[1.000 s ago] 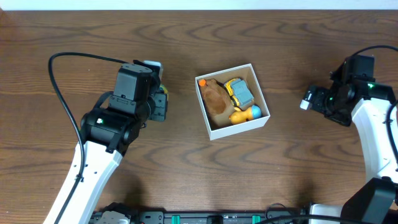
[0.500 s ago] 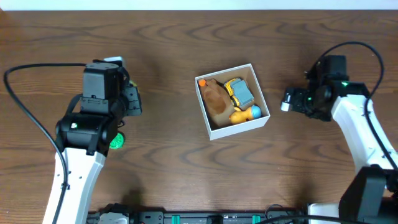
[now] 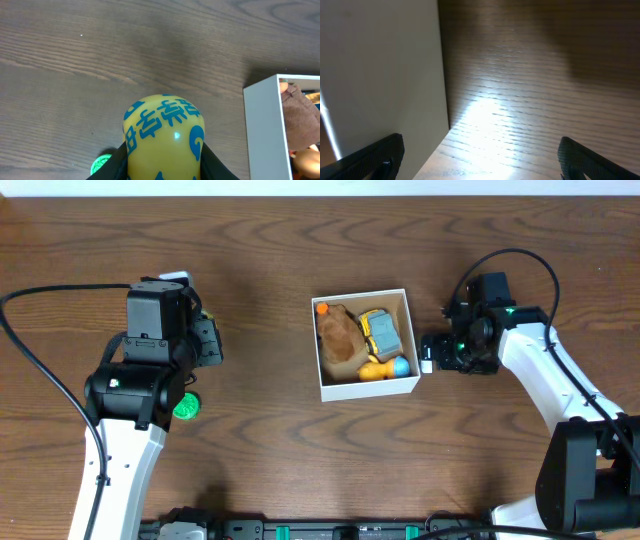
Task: Pack container
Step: 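Carry the yellow ball into the box and release it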
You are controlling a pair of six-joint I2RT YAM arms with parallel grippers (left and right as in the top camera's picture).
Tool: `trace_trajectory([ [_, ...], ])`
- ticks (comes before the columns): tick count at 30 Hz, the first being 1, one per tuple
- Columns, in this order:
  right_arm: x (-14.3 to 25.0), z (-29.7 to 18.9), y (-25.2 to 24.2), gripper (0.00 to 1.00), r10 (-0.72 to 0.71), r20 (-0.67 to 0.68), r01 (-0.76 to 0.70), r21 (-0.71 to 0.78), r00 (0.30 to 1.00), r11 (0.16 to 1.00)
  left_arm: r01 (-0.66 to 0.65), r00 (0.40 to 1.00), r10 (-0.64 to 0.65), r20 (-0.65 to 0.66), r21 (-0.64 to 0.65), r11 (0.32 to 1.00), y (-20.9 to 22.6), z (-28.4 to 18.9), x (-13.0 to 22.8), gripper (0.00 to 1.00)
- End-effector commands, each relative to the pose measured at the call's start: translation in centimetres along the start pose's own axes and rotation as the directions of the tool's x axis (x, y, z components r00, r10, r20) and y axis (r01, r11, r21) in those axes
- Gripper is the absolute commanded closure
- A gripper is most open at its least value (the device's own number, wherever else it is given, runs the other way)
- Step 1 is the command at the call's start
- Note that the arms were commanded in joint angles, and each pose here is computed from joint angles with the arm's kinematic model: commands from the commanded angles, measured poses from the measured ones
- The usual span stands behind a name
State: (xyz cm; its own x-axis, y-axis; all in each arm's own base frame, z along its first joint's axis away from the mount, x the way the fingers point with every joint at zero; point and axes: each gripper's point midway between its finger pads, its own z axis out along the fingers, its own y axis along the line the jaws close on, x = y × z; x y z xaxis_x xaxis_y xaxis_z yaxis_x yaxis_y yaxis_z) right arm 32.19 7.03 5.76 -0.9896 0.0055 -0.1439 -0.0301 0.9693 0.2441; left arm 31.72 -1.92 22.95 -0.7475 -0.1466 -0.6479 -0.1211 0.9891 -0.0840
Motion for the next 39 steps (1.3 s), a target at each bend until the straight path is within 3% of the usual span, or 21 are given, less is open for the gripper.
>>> trace_trajectory([
  [1, 0.5, 0.3, 1.5, 0.01, -0.059, -0.016, 0.057, -0.077, 0.998, 0.995, 0.016, 1.0, -0.016, 0.025, -0.005, 1.0, 0.2, -0.6, -0.7, 0.94],
  [12, 0.9, 0.0, 3.6, 0.01, -0.134, -0.014, 0.129, -0.198, 0.991, 0.972, 0.016, 1.0, -0.016, 0.025, -0.005, 1.0, 0.2, -0.6, -0.7, 0.94],
  [25, 1.0, 0.1, 3.0, 0.01, -0.122, -0.023, 0.117, -0.169, 0.992, 0.979, 0.02, 1.0, -0.02, 0.024, -0.005, 1.0, 0.2, -0.6, -0.7, 0.94],
  [29, 0.4, 0.2, -1.4, 0.01, 0.031, -0.01, -0.03, 0.073, 0.999, 0.997, 0.014, 1.0, -0.015, 0.016, 0.032, 0.999, -0.4, -0.6, -0.6, 0.94],
  [32, 0.1, -0.7, -5.2, 0.01, 0.169, 0.044, -0.175, 0.234, 0.985, 0.957, -0.036, 0.999, 0.035, 0.012, 0.128, 0.991, -2.3, -0.9, -0.5, 0.94],
  [35, 0.1, -2.4, -8.0, 0.01, 0.314, 0.125, -0.338, 0.297, 0.941, 0.893, -0.068, 0.998, 0.065, 0.024, 0.196, 0.978, -4.2, -1.6, -0.9, 0.94],
  [39, -0.2, -6.1, -10.6, 0.01, 0.428, 0.253, -0.487, 0.261, 0.868, 0.833, -0.168, 0.986, 0.158, 0.055, 0.31, 0.936, -8.0, -2.9, -1.3, 0.94],
])
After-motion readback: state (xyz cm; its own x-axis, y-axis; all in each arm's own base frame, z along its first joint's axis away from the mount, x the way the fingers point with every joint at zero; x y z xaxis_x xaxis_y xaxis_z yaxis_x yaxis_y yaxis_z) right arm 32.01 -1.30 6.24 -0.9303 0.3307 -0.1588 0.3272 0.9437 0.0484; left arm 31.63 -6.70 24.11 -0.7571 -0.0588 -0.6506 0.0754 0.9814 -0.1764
